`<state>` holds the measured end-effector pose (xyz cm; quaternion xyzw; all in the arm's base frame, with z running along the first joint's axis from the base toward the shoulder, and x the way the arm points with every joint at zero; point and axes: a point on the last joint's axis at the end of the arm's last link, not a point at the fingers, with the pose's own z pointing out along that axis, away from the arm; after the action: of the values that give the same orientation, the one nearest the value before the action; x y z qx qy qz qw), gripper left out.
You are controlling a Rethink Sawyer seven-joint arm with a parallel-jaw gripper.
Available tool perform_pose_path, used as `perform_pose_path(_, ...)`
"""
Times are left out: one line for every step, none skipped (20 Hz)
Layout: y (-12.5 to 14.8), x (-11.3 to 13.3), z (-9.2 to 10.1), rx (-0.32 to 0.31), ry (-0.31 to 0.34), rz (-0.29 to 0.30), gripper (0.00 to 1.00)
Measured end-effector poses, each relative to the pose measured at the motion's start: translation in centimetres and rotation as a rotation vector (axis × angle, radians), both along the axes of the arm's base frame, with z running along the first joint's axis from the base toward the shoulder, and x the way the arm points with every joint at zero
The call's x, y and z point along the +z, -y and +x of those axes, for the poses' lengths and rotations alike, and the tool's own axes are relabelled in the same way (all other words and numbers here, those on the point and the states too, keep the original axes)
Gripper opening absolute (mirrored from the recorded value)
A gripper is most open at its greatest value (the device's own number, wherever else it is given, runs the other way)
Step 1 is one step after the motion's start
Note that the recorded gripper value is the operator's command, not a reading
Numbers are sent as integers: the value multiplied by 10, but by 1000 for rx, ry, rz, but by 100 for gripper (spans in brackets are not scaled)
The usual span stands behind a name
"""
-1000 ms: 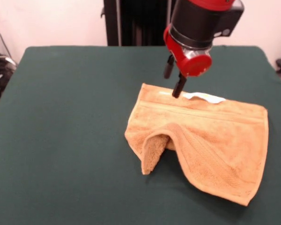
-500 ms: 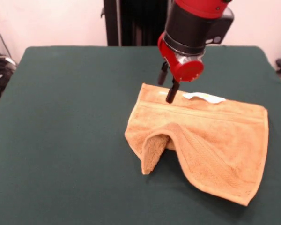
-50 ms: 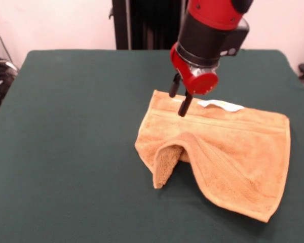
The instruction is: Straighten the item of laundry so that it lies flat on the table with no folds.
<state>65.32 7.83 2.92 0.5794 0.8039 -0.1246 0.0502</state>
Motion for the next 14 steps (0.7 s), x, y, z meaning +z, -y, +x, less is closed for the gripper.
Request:
perform_pose_path(-2,-6,-2,6,-1,-3,100)
perform_pose_path(-3,-10,-4,10,-2,-6,100)
perform_pose_path(-3,-14,-6,13,-3,-8,100)
perform_pose_path(-4,-19,-8,17,-5,-10,100)
perform_pose_path(-4,-24,-11,21,-6,-13,100)
perform_pose_path(-4,-30,-13,24,-8,-16,100)
perform_pose_path(-4,-36,-16,27,-10,-19,100)
perform_pose_path(-4,-38,-18,28,-10,-21,100)
perform_pose_path(-2,-48,-24,31,-14,-27,100)
perform_pose_path(0,-54,-28,32,-18,-31,100)
perform_pose_path(1,-60,-31,34,-22,-35,100)
perform_pose_path(3,-65,-35,35,-26,-38,100)
perform_pose_path(4,-70,-38,36,-29,-42,100)
perform_pose_path(5,-74,-41,38,-32,-47,100)
